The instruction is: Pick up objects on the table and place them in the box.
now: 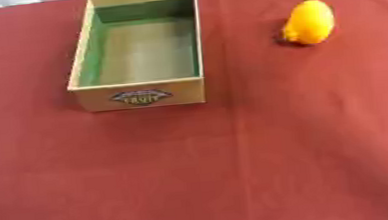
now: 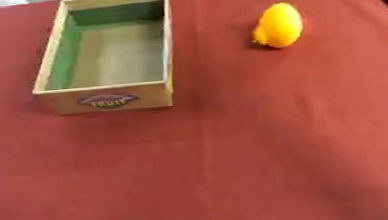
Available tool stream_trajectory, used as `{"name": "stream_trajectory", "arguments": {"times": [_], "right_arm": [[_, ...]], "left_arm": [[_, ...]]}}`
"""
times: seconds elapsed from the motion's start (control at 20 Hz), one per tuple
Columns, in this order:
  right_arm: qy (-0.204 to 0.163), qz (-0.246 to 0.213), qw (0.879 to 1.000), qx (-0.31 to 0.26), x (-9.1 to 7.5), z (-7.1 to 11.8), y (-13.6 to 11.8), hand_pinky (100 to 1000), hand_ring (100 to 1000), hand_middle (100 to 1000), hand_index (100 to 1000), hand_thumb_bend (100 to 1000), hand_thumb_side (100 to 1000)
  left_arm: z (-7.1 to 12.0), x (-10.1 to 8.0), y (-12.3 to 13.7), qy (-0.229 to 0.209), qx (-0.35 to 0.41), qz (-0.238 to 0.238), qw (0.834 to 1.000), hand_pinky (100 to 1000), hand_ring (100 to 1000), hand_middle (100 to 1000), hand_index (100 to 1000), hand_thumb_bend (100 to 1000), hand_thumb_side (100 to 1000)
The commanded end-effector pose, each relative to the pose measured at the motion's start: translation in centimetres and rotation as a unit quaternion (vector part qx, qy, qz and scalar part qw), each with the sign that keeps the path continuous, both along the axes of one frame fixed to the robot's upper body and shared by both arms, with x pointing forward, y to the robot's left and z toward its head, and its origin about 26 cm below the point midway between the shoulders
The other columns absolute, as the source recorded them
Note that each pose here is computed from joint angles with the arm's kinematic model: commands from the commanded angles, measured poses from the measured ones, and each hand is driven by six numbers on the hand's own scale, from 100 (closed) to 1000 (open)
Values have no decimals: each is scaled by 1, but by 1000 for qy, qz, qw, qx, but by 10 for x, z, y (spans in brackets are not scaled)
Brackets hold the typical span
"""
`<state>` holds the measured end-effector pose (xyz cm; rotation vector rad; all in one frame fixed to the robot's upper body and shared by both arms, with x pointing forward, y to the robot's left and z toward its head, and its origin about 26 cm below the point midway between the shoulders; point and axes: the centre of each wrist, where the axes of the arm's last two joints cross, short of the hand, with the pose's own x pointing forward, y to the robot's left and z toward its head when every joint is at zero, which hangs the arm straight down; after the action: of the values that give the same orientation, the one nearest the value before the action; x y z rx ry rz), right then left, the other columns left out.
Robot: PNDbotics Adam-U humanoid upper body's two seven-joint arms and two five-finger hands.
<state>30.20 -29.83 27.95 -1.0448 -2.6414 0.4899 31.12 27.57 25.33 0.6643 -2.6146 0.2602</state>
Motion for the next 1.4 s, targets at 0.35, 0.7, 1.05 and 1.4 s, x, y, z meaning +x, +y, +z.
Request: {"name": "stream_trajectory", "arguments": {"times": [0.35,0.7,1.05,1.4], "right_arm": [[-19,-9,999,-27,-6,15,-1,764,799,708,905,100,714],[-19,-13,999,-35,-5,17,0,777,819,746,918,100,782],[52,-100,981,-155,17,21,-8,803,849,797,932,100,899],[125,-216,926,-283,39,24,-33,864,907,878,988,100,973]], "left_arm": [[12,-4,4,-20,14,7,1000,607,646,717,856,156,945],[12,-5,5,-20,17,8,1000,608,647,716,856,156,945],[12,-5,6,-16,28,8,999,608,647,716,856,157,945],[13,-4,0,-15,31,-6,999,608,648,716,856,151,939]]}}
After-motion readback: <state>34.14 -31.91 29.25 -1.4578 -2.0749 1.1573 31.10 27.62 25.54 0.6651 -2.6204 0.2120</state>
